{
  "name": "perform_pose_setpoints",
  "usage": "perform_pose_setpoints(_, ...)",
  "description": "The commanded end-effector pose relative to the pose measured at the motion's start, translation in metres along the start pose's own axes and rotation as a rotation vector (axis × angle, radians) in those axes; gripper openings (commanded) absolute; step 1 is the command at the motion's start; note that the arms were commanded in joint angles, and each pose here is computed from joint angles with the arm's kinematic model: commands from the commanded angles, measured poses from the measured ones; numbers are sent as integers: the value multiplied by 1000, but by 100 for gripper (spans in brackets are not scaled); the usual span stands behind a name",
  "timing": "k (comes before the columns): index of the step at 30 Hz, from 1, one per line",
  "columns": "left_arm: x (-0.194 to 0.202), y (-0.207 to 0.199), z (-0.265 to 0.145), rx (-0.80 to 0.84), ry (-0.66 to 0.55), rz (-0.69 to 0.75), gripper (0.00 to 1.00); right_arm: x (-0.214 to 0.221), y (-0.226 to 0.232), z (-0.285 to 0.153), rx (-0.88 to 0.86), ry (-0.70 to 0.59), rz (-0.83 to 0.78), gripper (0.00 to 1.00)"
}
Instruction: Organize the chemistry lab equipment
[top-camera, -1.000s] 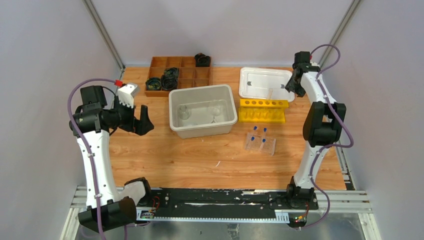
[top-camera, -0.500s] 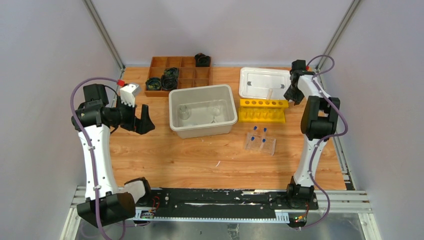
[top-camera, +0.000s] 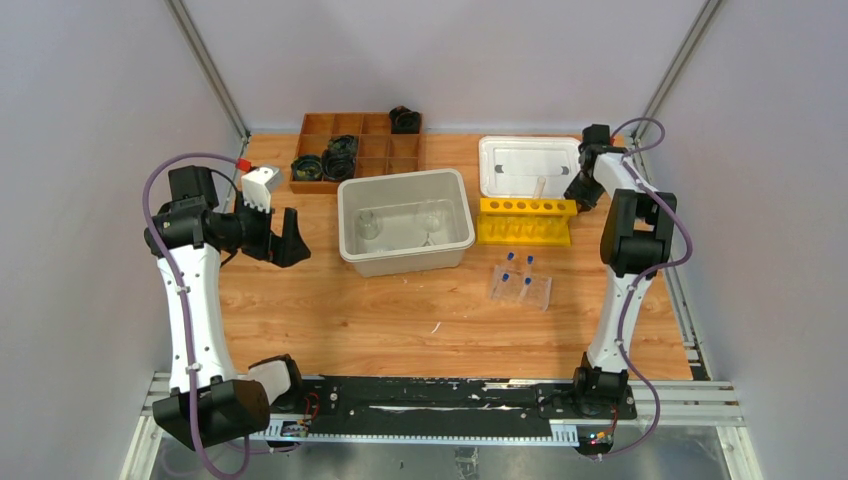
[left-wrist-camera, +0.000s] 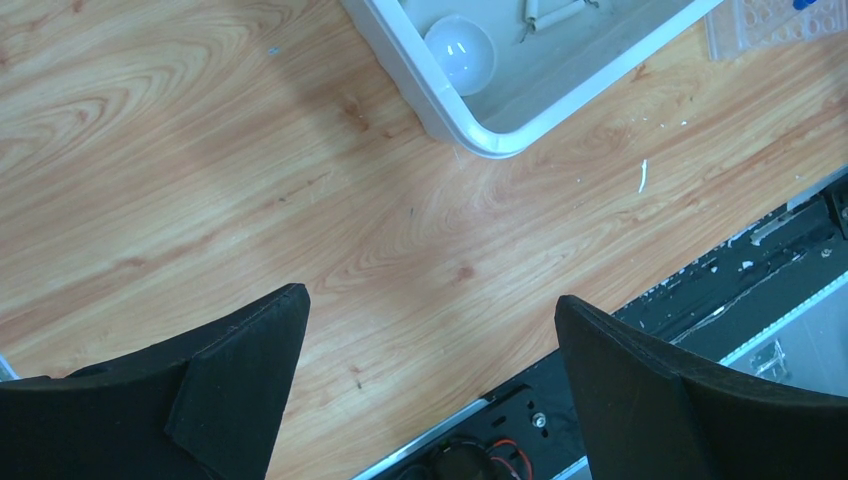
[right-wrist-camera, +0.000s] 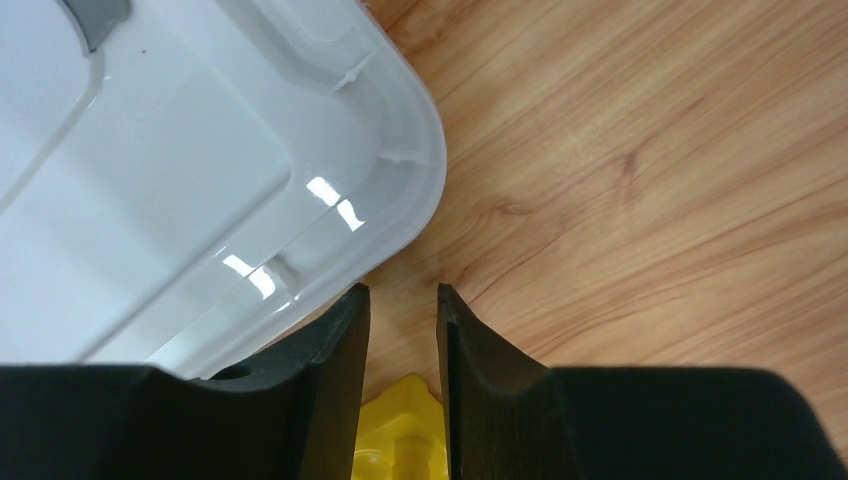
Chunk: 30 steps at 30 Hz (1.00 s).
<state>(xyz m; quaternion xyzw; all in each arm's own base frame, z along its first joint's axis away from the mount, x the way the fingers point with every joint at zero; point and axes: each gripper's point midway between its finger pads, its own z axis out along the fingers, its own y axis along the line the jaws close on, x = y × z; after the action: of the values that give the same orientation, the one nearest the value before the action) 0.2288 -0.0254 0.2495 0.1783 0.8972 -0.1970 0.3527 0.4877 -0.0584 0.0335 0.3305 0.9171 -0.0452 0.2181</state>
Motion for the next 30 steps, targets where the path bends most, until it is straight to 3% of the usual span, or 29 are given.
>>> perform_pose_setpoints(1, -2, -5, 1, 25, -15, 12, 100, -24, 8, -30, -81, -72, 58, 36)
perform_pose_setpoints(12, -4, -9, 0, 41, -31, 21, 100, -36, 15, -26, -95, -71, 87, 43)
perform_pose_setpoints(30, -5, -8, -1, 38, -30, 24, 100, -4, -4, 4, 5, 4, 129, 39)
